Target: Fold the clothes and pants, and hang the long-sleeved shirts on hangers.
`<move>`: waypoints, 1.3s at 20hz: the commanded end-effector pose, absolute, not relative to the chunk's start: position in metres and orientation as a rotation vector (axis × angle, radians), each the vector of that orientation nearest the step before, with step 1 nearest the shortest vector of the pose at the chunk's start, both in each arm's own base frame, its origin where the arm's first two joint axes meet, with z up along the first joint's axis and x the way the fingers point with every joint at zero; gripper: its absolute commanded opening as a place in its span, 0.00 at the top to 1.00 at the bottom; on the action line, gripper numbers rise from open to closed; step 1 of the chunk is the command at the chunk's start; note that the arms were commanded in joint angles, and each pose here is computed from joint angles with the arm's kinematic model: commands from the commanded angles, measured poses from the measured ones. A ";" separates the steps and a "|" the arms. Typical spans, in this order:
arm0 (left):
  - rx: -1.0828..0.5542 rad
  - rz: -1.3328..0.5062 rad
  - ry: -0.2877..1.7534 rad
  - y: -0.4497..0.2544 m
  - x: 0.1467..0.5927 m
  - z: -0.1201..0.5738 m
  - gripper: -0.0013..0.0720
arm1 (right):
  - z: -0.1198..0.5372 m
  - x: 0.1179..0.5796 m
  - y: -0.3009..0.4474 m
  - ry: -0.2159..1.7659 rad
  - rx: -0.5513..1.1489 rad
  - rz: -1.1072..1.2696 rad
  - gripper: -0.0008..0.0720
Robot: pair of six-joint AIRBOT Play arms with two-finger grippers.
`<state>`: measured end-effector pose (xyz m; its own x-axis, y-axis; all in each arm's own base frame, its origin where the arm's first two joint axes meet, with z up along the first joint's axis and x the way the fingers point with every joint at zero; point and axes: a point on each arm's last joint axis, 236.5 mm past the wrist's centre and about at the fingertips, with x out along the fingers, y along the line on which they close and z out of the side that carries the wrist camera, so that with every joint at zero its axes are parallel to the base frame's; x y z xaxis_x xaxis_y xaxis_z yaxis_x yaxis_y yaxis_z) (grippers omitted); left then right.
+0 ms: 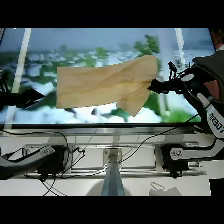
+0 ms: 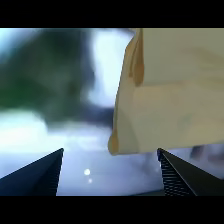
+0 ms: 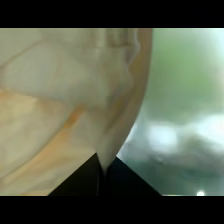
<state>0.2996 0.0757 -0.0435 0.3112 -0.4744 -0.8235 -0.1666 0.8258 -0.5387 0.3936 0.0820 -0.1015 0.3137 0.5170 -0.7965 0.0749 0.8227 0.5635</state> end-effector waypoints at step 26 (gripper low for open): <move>-0.620 -0.578 1.346 -0.029 0.310 -0.078 0.96 | -0.060 0.401 0.086 1.148 0.542 0.351 0.96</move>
